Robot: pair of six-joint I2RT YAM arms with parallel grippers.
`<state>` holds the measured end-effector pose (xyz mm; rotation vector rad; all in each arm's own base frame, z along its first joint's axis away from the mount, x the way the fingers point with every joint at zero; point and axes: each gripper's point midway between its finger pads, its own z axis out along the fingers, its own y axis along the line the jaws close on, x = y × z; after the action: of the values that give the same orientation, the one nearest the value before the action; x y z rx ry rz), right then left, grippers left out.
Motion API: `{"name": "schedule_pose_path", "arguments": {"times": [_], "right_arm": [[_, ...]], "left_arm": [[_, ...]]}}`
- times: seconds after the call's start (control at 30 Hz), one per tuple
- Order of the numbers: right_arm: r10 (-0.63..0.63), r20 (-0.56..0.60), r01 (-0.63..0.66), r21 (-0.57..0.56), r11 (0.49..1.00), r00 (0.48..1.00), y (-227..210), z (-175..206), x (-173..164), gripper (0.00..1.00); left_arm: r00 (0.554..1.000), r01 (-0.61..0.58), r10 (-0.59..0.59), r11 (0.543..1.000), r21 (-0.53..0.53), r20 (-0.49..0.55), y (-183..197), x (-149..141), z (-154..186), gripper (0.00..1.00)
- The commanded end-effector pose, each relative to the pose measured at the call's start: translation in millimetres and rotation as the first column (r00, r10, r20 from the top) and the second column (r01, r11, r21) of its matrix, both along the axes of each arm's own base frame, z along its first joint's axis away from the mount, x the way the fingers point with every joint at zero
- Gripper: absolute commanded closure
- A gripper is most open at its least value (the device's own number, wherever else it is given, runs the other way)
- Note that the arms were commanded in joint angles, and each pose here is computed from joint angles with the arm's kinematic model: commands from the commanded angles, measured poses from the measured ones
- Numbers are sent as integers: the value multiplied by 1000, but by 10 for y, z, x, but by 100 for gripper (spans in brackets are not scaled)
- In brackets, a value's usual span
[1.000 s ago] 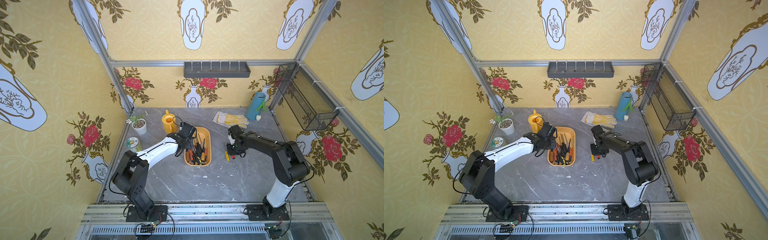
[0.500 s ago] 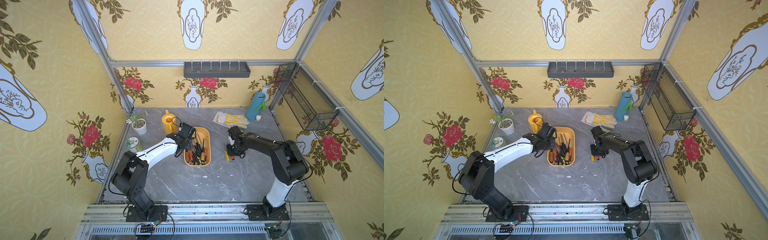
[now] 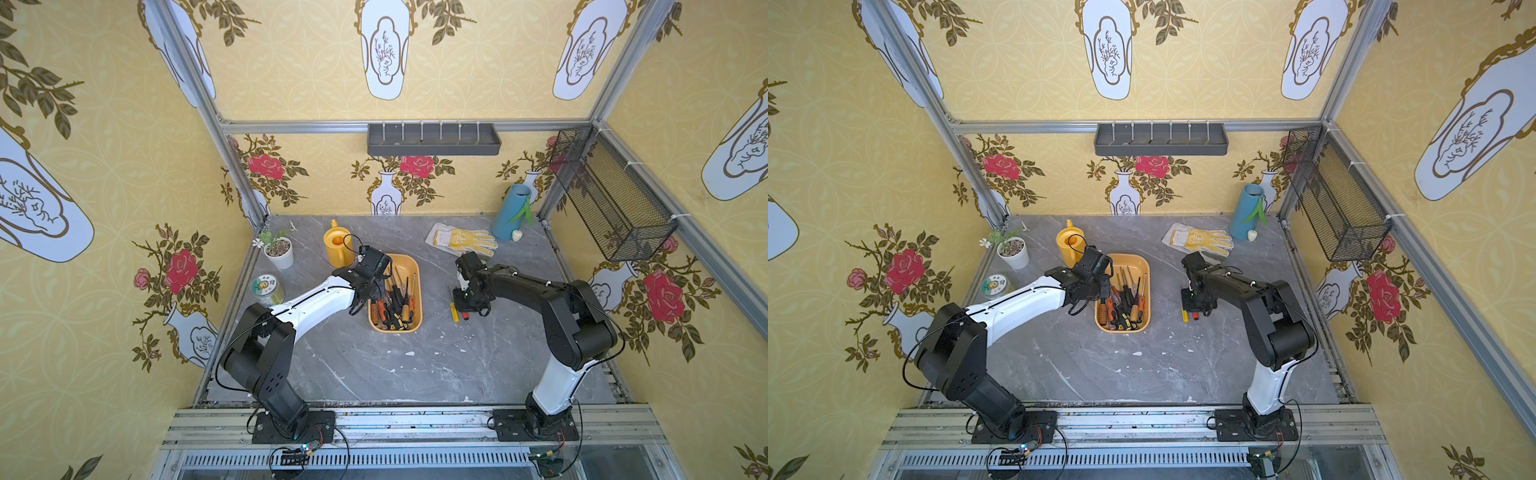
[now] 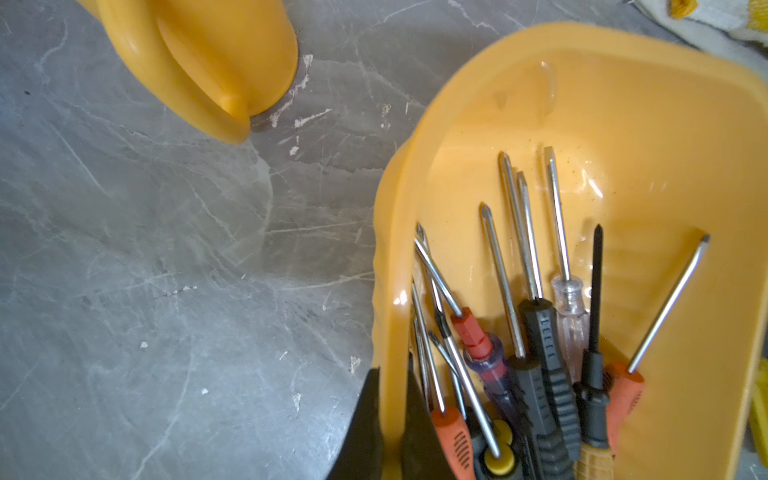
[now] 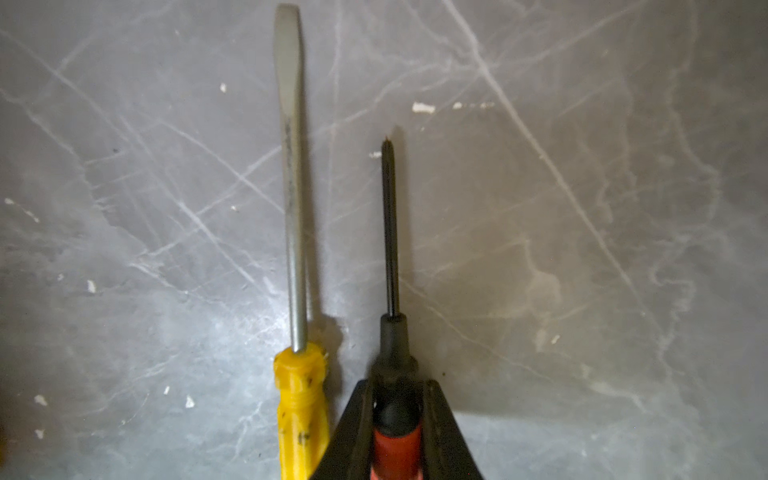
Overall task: Take out the screwdriver from the storage box
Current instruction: Place the screwdriver at the center of the board.
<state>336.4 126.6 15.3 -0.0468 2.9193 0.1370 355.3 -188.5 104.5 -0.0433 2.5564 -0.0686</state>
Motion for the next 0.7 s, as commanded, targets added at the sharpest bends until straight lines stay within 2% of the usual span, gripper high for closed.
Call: {"name": "schedule_pose_path", "arguments": {"times": [0.0,0.07,0.17,0.67], "right_arm": [[-12,3,12,-23,1000,1000,-49,22,-8,72],[-16,10,16,-17,1000,1000,-42,41,3,70],[-22,24,22,-11,1000,999,-33,81,29,62],[-37,77,37,-2,999,996,-37,268,97,50]], "left_arm": [[999,-4,5,1000,-20,49,-41,90,78,100],[999,-4,5,1000,-20,51,-38,93,81,100],[999,-4,5,1000,-20,50,-39,92,81,100],[999,-3,5,1000,-26,48,-49,86,78,100]]}}
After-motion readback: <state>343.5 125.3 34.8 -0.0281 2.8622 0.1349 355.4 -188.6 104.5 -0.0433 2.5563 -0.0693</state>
